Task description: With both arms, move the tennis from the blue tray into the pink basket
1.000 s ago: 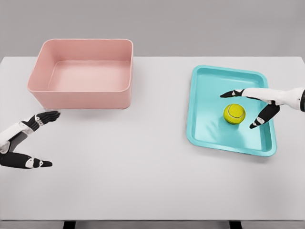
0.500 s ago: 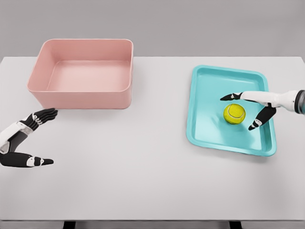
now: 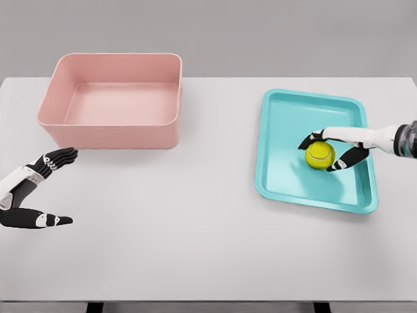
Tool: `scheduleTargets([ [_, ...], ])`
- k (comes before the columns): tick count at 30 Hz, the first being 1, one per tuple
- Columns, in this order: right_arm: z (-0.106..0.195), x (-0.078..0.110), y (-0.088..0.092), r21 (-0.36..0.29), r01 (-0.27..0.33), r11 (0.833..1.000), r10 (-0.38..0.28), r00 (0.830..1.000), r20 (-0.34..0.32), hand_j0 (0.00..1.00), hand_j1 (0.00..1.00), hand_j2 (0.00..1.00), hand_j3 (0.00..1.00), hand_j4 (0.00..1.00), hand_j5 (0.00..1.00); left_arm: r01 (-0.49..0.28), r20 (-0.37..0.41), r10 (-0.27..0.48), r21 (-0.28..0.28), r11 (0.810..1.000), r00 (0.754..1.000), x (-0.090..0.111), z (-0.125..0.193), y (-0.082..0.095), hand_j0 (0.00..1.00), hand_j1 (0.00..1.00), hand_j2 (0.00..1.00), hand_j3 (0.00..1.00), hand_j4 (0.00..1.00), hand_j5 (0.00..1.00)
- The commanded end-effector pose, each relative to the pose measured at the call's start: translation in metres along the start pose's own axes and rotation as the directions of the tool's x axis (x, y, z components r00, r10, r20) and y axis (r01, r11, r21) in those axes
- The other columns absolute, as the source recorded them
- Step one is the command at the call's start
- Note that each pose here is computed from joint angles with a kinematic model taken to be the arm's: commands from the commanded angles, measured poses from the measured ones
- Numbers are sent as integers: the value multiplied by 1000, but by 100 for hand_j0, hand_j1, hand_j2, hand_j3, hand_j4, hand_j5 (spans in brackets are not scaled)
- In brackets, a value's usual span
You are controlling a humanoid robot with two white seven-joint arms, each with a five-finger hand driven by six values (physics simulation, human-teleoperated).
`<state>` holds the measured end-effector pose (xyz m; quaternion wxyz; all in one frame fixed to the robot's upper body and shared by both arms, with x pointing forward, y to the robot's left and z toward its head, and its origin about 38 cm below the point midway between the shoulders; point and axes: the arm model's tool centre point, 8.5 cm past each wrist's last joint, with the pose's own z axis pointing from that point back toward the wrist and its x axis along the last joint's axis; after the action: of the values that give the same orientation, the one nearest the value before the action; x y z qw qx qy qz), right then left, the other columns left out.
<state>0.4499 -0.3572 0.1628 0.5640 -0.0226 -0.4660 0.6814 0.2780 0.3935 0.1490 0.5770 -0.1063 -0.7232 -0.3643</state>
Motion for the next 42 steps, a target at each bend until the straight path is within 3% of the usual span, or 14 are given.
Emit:
scheduleTargets([
  [1,-1,-2,0,0,5,1000,-5,1000,-3,57,57,57,57,57,57,-4,0,4,3,1000,1000,0,0,1,100,100,100,100,100,100],
  [6,3,2,-8,-20,2,1000,-2,1000,10,37,37,37,37,37,37,-4,0,4,3,1000,1000,0,0,1,100,100,100,100,100,100],
  [11,10,21,-33,-84,-42,996,49,996,75,36,36,36,36,36,36,-4,0,4,3,1000,1000,0,0,1,100,100,100,100,100,100],
  [13,11,42,-42,-111,-79,991,94,987,128,36,36,36,36,36,36,-4,0,4,3,1000,1000,0,0,1,100,100,100,100,100,100],
  [15,8,74,-49,-126,-133,983,156,967,201,36,36,36,36,36,36,-4,0,4,3,1000,1000,0,0,1,100,100,100,100,100,100],
  [19,-6,142,-45,-142,-217,966,255,895,365,36,36,36,36,36,36,-4,0,4,3,1000,1000,0,0,1,100,100,100,100,100,100],
  [22,-35,193,-20,-107,-266,958,283,821,496,36,36,36,36,36,36,-4,0,4,3,1000,1000,0,0,1,100,100,100,100,100,100],
  [25,-67,223,5,-65,-309,949,291,777,559,36,36,36,36,36,36,-4,0,4,3,1000,1000,0,0,1,100,100,100,100,100,100],
  [28,-80,234,10,-64,-324,944,301,765,569,36,36,36,36,36,36,-2,0,2,2,1000,1000,0,0,1,100,100,100,100,100,100],
  [32,-101,235,13,-45,-303,952,273,775,570,37,37,37,37,37,37,0,-4,0,-1,1000,1000,-1,1,-1,100,100,100,100,100,100],
  [36,-118,240,27,-24,-339,941,293,774,561,38,38,38,38,38,38,-4,-9,4,-3,1000,1000,-2,2,-4,100,100,100,100,100,100],
  [39,-119,239,29,-34,-384,923,340,769,541,41,41,41,41,41,41,4,-16,-5,-19,1000,1000,-3,2,-7,100,100,100,100,100,100],
  [41,-118,243,36,-24,-401,916,346,757,555,52,52,52,52,52,52,30,-16,-31,-41,999,999,-2,1,-10,100,100,100,100,100,100],
  [42,-117,243,38,-22,-411,911,352,751,558,93,93,93,93,93,93,36,-14,-36,-40,999,999,-2,0,-9,100,100,100,100,100,100],
])
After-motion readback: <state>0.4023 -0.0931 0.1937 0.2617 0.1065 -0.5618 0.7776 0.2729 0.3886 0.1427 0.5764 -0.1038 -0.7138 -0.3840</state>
